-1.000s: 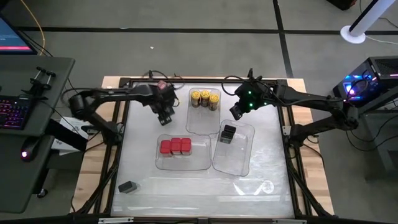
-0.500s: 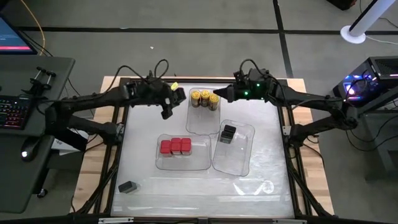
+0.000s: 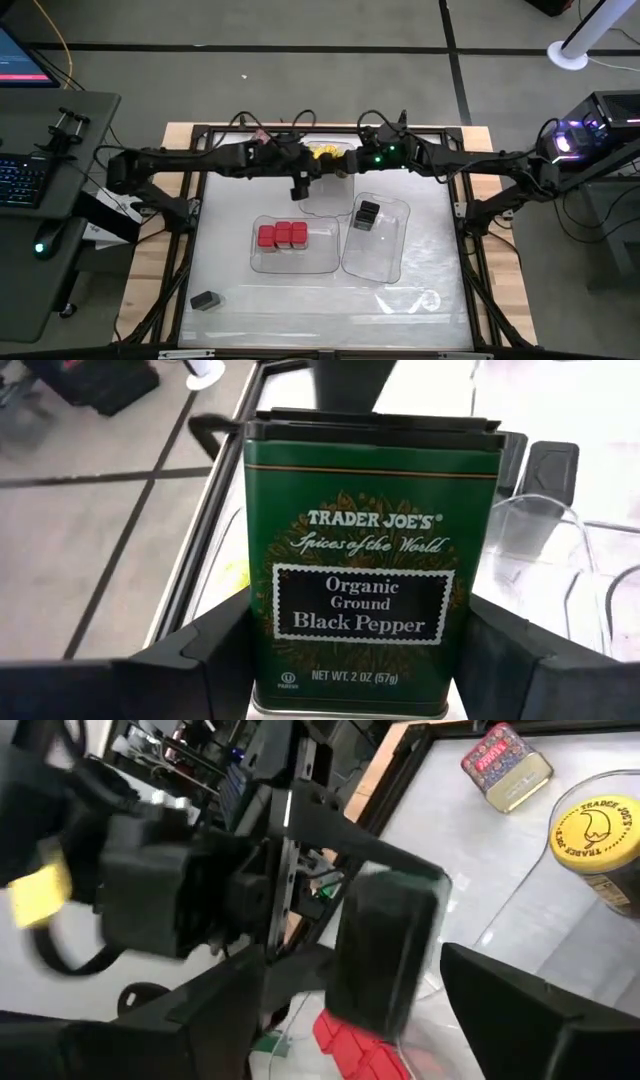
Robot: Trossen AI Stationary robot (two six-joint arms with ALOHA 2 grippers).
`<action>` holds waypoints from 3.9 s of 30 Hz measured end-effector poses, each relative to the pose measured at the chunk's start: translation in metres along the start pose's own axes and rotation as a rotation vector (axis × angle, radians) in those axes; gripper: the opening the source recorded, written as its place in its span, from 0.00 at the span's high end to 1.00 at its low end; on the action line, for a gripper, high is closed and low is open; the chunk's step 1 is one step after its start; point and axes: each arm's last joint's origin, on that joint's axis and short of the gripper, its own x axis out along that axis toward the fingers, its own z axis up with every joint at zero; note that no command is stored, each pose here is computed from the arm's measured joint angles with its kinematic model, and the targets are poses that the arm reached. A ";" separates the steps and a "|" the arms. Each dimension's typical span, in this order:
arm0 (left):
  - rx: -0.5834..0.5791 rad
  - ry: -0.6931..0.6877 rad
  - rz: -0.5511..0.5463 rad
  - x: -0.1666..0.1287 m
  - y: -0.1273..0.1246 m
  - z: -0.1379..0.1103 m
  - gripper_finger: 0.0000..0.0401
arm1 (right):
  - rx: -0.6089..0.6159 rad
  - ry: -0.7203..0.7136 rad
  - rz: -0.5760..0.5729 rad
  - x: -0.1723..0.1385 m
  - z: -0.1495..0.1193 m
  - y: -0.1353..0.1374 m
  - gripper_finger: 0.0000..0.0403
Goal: Sort spices by type
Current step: Put the top green seasoning can into the right transparent bin, then adjust the green seasoning can in the right transparent bin
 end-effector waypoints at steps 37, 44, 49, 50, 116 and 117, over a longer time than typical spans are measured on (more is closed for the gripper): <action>0.072 0.173 0.050 -0.012 0.005 0.007 0.25 | 0.006 -0.058 -0.146 -0.019 0.020 -0.019 0.69; -0.120 0.326 0.100 -0.046 0.032 -0.028 0.25 | -0.024 0.001 -0.146 -0.057 0.029 -0.017 0.69; -0.337 0.150 0.143 -0.066 0.040 -0.062 0.25 | -0.033 0.266 -0.162 -0.085 -0.008 -0.002 0.69; -0.377 0.112 0.154 -0.068 0.041 -0.068 0.25 | -0.037 0.327 -0.171 -0.090 -0.018 0.002 0.69; -0.521 -0.015 0.228 -0.091 0.045 -0.094 0.25 | -0.878 1.040 -0.535 0.015 -0.100 0.030 0.49; -0.517 0.000 0.227 -0.091 0.044 -0.095 0.25 | -0.862 1.044 -0.557 0.008 -0.101 0.025 0.54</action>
